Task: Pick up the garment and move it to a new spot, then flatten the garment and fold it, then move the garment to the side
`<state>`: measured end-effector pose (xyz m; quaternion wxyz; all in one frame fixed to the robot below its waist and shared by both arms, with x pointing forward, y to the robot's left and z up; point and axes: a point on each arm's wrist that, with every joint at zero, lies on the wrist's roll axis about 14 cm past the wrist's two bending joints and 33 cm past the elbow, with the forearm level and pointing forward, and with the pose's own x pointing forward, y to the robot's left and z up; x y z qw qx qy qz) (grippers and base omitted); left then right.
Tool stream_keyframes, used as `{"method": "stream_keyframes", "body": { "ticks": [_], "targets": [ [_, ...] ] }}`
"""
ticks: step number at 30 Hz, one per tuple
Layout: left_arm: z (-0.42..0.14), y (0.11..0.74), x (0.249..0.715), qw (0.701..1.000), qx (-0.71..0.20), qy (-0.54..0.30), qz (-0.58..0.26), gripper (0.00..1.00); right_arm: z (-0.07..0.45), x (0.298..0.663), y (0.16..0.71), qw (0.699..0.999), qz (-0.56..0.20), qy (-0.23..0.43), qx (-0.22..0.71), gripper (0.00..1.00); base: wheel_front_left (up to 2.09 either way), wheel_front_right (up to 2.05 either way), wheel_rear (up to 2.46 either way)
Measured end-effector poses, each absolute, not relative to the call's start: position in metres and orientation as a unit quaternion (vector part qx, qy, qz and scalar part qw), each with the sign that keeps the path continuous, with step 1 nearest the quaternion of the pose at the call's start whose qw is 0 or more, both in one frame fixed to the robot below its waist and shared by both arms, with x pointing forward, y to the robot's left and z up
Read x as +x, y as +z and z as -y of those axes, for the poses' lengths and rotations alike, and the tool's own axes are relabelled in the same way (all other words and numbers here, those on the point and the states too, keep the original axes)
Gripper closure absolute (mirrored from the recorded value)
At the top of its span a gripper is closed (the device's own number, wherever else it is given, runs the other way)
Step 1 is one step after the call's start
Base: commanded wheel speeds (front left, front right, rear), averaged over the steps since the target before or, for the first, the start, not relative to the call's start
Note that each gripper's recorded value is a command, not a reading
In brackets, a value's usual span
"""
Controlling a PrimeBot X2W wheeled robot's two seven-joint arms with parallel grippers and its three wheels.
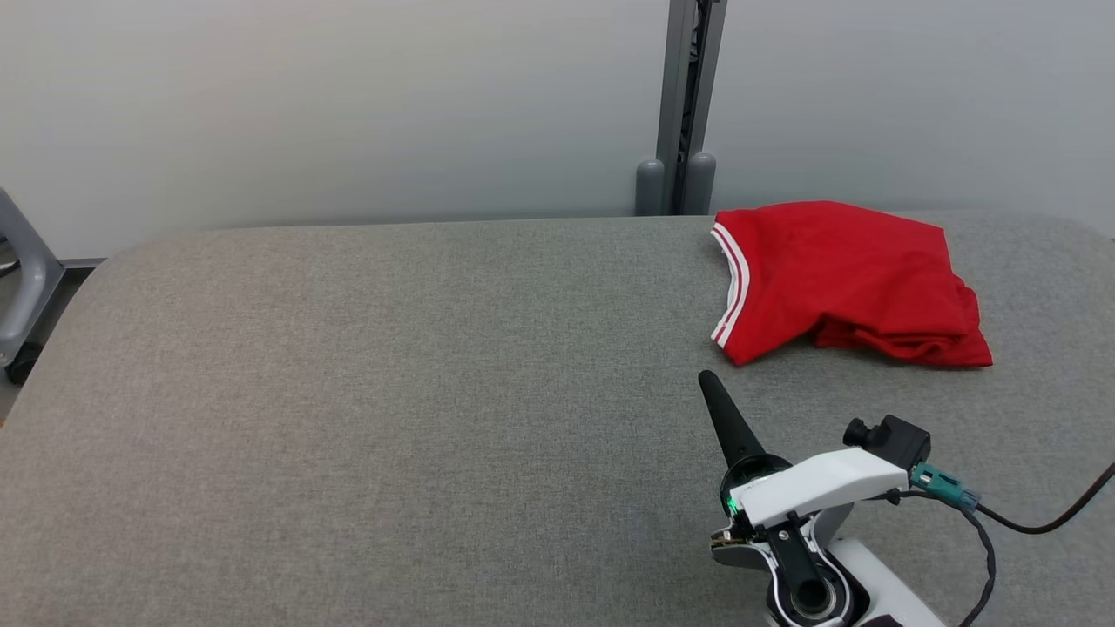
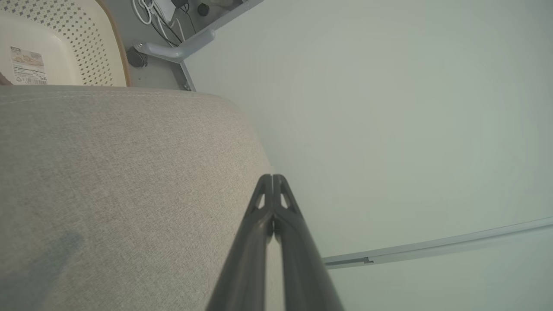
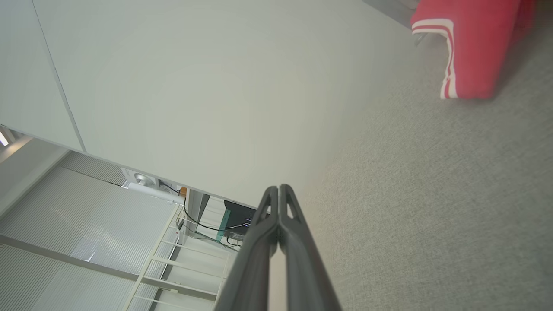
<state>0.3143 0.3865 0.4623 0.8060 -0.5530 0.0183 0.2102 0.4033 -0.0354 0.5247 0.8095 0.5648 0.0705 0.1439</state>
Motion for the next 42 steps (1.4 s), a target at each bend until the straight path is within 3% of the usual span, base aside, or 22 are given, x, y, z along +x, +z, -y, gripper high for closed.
{"method": "stream_keyframes", "body": {
  "ticks": [42],
  "targets": [
    [-0.429,0.500,0.307,0.708,-0.682,0.160,0.093,1.00,0.002,0.419,0.527,0.715,-0.141,0.138,0.671,1.00,0.00,0.00,0.00]
  ]
}}
